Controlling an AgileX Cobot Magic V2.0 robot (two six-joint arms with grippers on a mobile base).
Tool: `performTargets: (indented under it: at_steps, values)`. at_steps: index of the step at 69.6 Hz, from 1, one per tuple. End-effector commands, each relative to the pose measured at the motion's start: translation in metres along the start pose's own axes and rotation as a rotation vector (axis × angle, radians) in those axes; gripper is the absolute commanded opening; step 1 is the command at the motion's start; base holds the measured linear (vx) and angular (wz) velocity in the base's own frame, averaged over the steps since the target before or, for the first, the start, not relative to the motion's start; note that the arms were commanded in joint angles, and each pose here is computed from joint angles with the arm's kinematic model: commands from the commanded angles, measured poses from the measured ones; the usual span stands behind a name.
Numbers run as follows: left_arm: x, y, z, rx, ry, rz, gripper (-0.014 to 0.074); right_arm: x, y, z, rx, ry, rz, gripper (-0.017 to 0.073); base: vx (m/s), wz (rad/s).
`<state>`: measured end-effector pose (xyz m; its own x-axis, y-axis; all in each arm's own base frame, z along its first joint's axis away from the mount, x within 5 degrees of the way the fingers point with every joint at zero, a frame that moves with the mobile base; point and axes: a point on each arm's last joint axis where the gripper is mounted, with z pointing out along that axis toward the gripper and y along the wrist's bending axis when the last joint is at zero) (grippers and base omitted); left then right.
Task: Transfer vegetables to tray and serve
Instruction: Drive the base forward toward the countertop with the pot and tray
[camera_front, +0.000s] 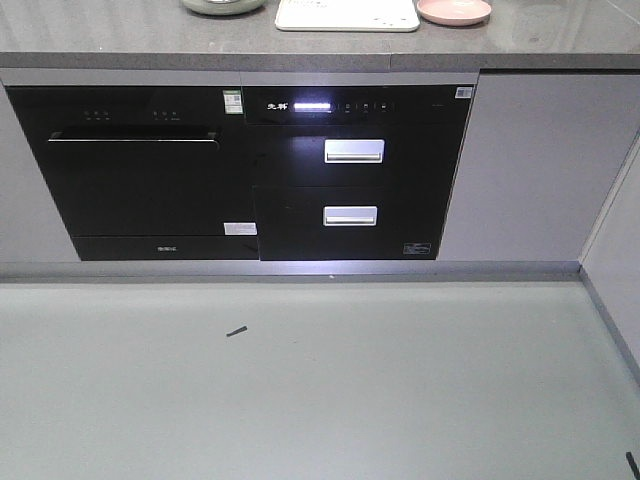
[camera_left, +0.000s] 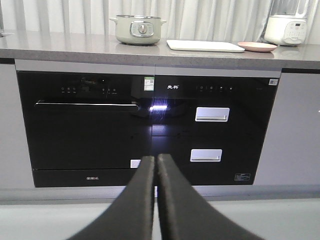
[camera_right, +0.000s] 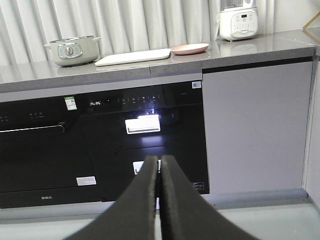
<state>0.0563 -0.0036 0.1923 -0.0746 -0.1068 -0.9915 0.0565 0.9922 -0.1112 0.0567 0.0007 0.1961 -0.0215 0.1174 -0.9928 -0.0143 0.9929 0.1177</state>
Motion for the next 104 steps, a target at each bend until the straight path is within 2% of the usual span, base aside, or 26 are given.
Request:
performTargets:
  at_steps: [1, 104]
  values:
    - [0.0015, 0.0001, 0.0003, 0.008, -0.061, -0.015, -0.0006, -0.0021, 0.0006, 0.0000, -0.009, -0.067, -0.015, -0.0002, 0.16, -0.02]
    - [0.0015, 0.0001, 0.0003, 0.008, -0.061, -0.015, -0.0006, -0.0021, 0.0006, 0.0000, -0.009, -0.067, -0.015, -0.0002, 0.12, -0.02]
